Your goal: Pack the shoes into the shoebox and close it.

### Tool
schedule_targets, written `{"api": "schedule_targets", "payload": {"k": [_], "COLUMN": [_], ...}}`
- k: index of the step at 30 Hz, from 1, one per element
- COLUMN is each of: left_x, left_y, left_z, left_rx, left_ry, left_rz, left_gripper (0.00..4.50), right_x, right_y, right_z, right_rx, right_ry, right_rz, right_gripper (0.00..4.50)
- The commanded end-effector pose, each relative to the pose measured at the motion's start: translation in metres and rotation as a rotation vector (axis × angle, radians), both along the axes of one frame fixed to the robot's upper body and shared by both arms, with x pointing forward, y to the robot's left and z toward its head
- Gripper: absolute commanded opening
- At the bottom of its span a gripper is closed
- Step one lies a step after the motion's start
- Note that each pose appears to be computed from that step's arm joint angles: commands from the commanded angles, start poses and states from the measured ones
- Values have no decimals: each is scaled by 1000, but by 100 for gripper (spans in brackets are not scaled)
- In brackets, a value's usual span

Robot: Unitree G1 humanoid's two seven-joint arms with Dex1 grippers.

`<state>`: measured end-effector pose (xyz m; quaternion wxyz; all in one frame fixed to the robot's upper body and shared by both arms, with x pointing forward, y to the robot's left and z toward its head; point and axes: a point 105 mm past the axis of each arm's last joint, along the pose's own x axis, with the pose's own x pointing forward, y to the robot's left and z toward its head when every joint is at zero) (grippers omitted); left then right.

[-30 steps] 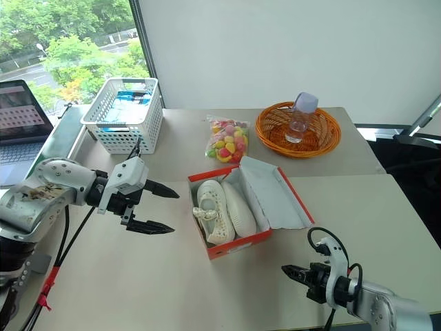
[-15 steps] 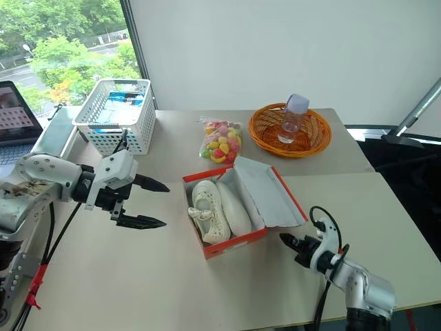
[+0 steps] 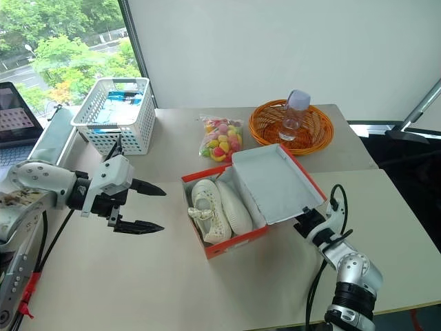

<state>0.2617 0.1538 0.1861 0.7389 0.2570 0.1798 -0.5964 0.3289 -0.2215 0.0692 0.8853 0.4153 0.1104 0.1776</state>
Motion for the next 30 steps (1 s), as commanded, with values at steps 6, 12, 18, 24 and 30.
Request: {"api": "schedule_targets", "payload": {"k": [6, 12, 18, 24, 30], "left_x": [2, 4, -3, -10, -13], "left_y": [4, 11, 11, 12, 9], "left_z": [11, 9, 7, 5, -2], "left_rx": [1, 14, -2, -15, -36], "left_ry": [-49, -66, -64, -74, -74], "left_rz": [14, 50, 76, 123, 169], "left_gripper": [447, 447, 447, 447, 447], "right_x": [-4, -14, -15, -15, -2], "right_y": [39, 94, 111, 141, 184], "right_z": [104, 137, 146, 151, 117], "right_rx": [-92, -214, -277, -330, -477], "right_ry": [-292, -364, -360, -393, -364], "right_rz": [257, 529, 670, 832, 1023], "right_gripper": [0, 0, 0, 0, 0]}}
